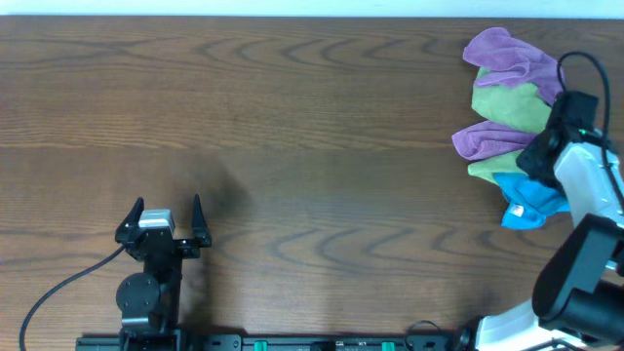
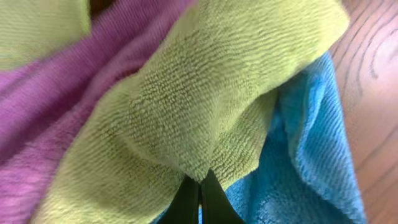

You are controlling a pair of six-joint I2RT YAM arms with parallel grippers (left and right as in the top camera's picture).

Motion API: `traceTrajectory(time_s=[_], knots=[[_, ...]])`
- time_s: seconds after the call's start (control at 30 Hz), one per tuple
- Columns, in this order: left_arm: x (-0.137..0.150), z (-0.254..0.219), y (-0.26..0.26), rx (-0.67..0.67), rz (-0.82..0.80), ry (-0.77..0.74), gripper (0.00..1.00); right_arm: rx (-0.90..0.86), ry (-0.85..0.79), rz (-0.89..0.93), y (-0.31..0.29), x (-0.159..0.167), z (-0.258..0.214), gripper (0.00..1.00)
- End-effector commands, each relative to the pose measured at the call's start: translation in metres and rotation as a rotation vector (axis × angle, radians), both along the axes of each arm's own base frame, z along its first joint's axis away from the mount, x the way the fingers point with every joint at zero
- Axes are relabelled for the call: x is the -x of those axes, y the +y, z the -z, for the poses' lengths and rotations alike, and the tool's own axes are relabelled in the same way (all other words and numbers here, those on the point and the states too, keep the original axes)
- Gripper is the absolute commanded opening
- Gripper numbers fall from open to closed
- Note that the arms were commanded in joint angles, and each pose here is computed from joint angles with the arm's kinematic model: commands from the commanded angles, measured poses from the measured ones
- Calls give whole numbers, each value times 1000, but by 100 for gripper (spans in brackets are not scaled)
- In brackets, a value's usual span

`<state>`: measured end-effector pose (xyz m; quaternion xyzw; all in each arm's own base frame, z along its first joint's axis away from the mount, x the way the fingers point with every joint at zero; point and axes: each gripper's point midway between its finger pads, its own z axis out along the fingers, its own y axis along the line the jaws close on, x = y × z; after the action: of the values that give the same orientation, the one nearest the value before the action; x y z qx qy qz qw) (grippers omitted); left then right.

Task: Fold the cloth
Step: 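Reach the right gripper into the cloth pile and grasp the green cloth, then lift the green cloth with the right gripper and drop it mid-table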

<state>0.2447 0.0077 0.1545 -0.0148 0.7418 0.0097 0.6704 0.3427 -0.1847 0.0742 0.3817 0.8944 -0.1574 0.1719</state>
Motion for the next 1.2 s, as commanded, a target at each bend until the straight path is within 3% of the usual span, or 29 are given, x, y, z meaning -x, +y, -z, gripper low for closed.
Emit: traceTrajectory(time_s=[0.0,0.3,0.53,0.7,0.83,1.03,1.17], knots=[[1,19,6,-17,-30,62,95,14,-49,-36,-4,-20,-29,1],[1,19,6,-17,-31,61,96,10,-256,-356,63,-97,-160,2],[1,19,6,-17,-30,61,95,43,-444,-605,159,-124,-257,2],[1,19,6,-17,-30,61,96,-21,-499,-881,254,-119,-281,2],[1,19,6,-17,-30,61,95,29,-457,-1015,288,-111,-277,2],[1,19,6,-17,-30,62,95,210,-351,-718,226,-105,-269,2],[1,19,6,-17,-30,62,95,159,-305,-648,214,-99,-254,2]])
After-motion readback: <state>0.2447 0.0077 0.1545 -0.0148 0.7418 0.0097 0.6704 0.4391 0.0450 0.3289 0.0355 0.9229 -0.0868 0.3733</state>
